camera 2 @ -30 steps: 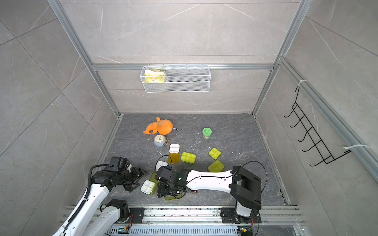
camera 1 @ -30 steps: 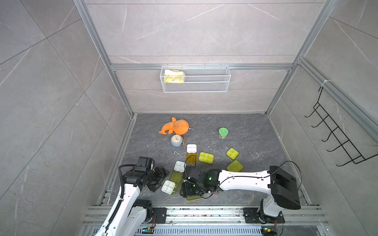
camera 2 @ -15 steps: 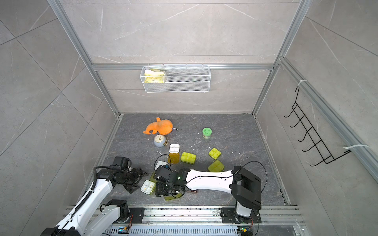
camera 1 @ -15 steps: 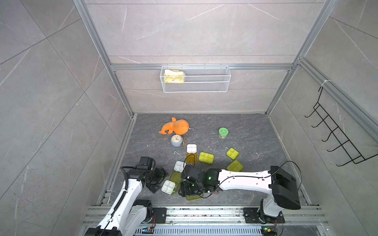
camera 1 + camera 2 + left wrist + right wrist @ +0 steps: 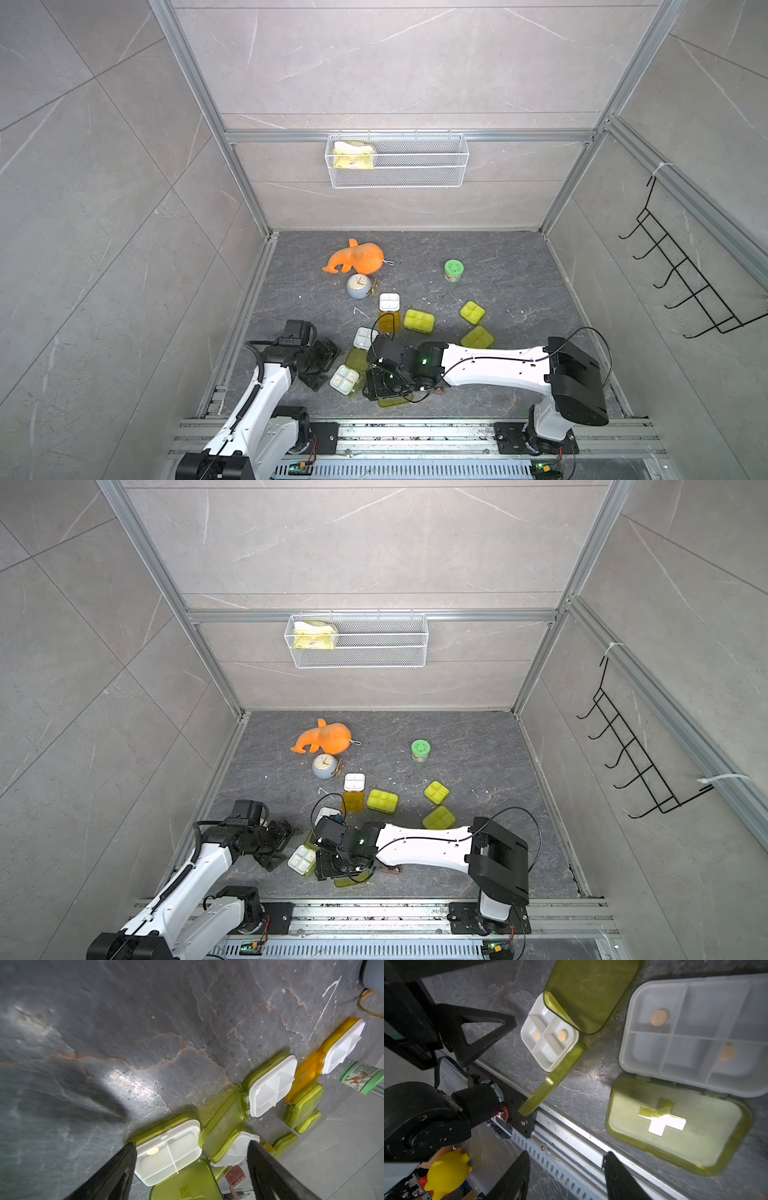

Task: Close pillboxes
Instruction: Close the lid on the pillbox.

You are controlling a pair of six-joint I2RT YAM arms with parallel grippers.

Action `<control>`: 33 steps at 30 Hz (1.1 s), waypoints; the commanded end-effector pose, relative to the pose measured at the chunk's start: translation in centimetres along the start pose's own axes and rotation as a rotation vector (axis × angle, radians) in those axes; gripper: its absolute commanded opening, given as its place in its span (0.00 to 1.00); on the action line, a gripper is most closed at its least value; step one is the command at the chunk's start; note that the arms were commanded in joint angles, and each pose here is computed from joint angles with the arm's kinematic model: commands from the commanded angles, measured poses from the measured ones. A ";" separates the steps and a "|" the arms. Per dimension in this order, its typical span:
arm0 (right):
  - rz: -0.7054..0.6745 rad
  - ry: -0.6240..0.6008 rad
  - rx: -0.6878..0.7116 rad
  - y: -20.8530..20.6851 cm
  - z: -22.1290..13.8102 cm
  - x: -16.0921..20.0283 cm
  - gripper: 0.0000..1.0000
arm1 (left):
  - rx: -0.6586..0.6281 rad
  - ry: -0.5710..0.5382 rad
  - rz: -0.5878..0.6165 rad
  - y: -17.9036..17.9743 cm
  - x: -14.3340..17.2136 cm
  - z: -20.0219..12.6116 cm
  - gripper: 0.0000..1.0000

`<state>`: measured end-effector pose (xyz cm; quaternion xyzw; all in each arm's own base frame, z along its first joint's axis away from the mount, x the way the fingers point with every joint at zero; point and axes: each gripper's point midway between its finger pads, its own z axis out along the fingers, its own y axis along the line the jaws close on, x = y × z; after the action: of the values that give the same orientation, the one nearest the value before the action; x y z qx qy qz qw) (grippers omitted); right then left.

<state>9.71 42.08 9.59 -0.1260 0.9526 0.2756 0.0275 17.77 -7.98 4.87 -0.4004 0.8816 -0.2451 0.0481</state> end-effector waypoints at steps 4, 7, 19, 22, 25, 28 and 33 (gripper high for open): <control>-0.028 0.023 0.013 0.7 0.7 -0.5 0.59 | -0.006 -0.023 0.042 -0.3 -0.9 -0.1 0.86; -0.027 0.029 0.011 1.1 0.9 -0.6 0.59 | 0.027 0.013 0.048 -0.7 -0.8 0.5 0.86; -0.039 0.029 0.006 1.7 1.3 -1.4 0.59 | 0.112 0.052 0.066 -1.8 -0.4 1.3 0.86; -0.054 0.035 -0.003 2.2 1.6 -1.7 0.59 | 0.117 0.072 0.060 -1.6 -0.1 1.6 0.86; -0.064 0.046 -0.005 2.6 2.0 -1.8 0.59 | 0.119 0.082 0.052 -1.4 0.2 1.8 0.86; -0.071 0.051 -0.008 2.9 2.3 -2.0 0.59 | 0.125 0.085 0.039 -1.1 0.4 2.0 0.86; -0.086 0.058 -0.019 3.6 2.5 -2.3 0.59 | 0.135 0.100 0.024 -0.8 0.8 2.1 0.86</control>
<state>10.74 46.48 9.58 -0.1617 0.9452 0.2832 0.0135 18.97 -9.61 3.73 -0.3689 0.8730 -0.3156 0.0462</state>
